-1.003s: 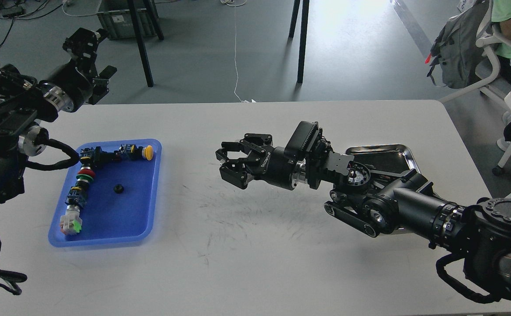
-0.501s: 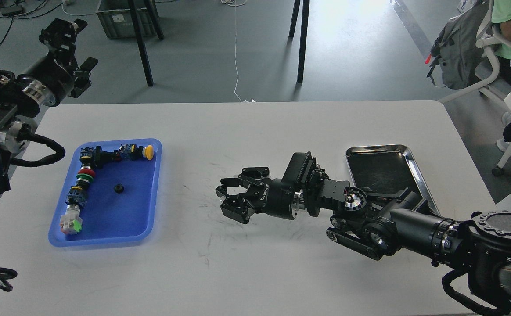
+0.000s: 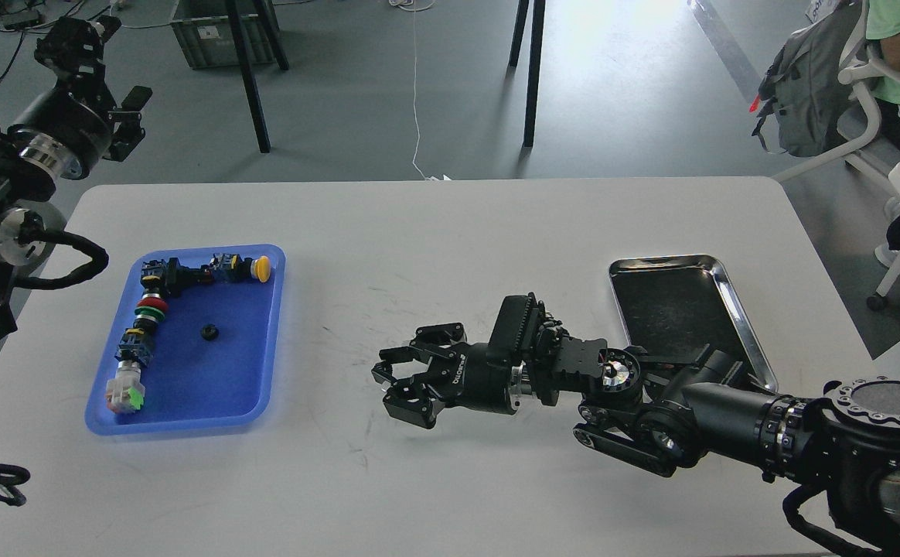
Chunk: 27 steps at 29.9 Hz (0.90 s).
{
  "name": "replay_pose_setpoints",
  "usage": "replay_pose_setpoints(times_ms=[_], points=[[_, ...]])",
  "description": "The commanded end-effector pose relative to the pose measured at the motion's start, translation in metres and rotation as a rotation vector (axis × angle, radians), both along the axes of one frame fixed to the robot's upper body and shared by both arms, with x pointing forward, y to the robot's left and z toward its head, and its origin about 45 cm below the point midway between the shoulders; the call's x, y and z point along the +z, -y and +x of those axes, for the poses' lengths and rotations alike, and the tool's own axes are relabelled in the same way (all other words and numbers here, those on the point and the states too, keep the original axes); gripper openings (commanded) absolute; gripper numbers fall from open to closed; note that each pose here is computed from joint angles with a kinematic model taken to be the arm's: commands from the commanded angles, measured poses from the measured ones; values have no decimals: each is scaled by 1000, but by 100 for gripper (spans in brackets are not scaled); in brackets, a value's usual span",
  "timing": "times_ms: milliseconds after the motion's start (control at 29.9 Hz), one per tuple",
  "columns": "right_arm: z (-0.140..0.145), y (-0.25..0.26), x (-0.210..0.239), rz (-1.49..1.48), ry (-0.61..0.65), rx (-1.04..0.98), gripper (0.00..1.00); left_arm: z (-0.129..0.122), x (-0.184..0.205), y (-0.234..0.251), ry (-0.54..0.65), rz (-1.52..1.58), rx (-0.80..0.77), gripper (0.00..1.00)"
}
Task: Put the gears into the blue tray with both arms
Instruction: 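Open the right gripper to release the black part onto the table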
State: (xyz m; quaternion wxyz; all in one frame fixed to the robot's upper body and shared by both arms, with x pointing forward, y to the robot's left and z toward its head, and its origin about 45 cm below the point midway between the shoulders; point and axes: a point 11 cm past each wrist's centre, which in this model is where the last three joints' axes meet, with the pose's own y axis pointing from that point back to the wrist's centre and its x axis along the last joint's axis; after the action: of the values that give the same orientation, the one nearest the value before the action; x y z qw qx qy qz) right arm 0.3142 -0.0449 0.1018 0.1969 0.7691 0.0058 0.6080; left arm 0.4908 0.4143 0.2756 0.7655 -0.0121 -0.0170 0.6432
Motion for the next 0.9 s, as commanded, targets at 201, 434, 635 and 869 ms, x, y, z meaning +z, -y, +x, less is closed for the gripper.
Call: replay_pose_setpoints(times_ms=[201,434,635,869], points=[[-7,5,-11,-51,-6,29,3,0,0,-1,-1,3,0,99],[-7,4,-10,-48,-7,30,20,0,-2,2,-8,11,-9,99],[-7,3,-8,-37,-7,28,37,-1,4,-8,5,7,15,99],[-4,2,-6,-33,-1,23,45,-2,1,-6,1,5,12,98]])
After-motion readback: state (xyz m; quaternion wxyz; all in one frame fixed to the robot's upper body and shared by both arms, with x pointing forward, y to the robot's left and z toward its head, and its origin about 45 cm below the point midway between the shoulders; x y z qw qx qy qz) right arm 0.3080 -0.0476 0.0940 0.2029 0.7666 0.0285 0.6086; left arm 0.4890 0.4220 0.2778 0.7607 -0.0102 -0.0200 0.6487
